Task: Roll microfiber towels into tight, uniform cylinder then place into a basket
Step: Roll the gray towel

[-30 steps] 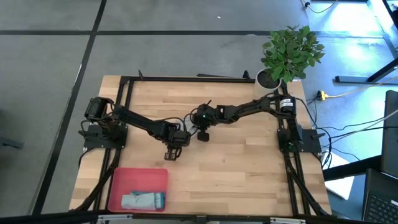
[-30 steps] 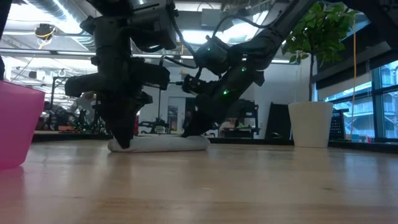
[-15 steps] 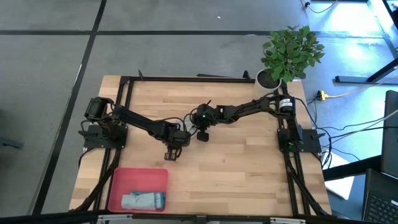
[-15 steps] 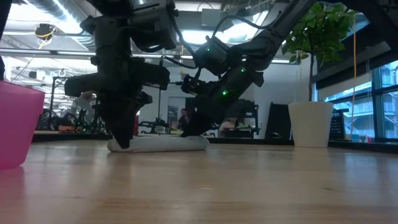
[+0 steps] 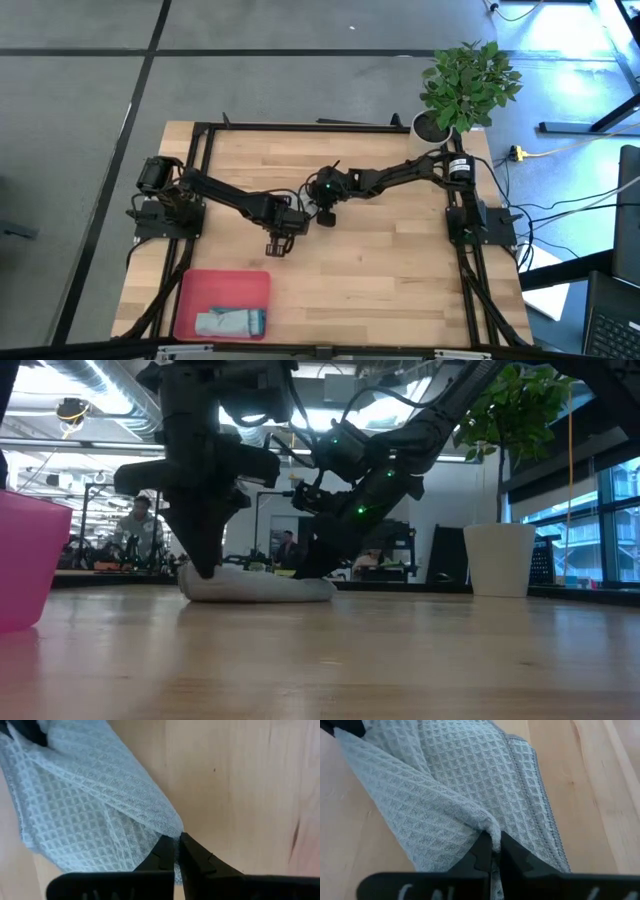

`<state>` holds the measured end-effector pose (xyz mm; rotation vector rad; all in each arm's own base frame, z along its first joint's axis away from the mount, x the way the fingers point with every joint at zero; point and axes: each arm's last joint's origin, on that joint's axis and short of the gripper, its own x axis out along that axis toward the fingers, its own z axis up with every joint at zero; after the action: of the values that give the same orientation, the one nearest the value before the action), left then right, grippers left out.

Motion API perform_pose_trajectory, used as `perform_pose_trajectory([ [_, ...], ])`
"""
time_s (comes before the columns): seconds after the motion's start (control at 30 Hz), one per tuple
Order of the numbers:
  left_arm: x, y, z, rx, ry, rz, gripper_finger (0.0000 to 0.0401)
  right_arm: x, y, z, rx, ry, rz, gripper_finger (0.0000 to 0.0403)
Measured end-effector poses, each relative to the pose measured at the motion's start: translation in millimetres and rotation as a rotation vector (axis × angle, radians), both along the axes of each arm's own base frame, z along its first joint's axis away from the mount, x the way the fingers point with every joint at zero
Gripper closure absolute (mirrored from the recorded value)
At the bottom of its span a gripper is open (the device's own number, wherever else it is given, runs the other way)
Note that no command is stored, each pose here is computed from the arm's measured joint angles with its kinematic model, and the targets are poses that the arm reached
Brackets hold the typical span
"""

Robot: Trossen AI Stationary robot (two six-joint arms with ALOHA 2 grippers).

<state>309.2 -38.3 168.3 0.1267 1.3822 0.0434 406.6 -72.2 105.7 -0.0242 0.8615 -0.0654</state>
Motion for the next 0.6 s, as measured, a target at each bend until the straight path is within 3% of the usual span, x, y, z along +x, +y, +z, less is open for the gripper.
perform_pose_trajectory([
  [0.6,-5.2,26.8,1.4,0.113,0.069,0.088,0.0401,-0.3,-0.3,-0.3,-0.002,0.003,-0.001,0.0387],
])
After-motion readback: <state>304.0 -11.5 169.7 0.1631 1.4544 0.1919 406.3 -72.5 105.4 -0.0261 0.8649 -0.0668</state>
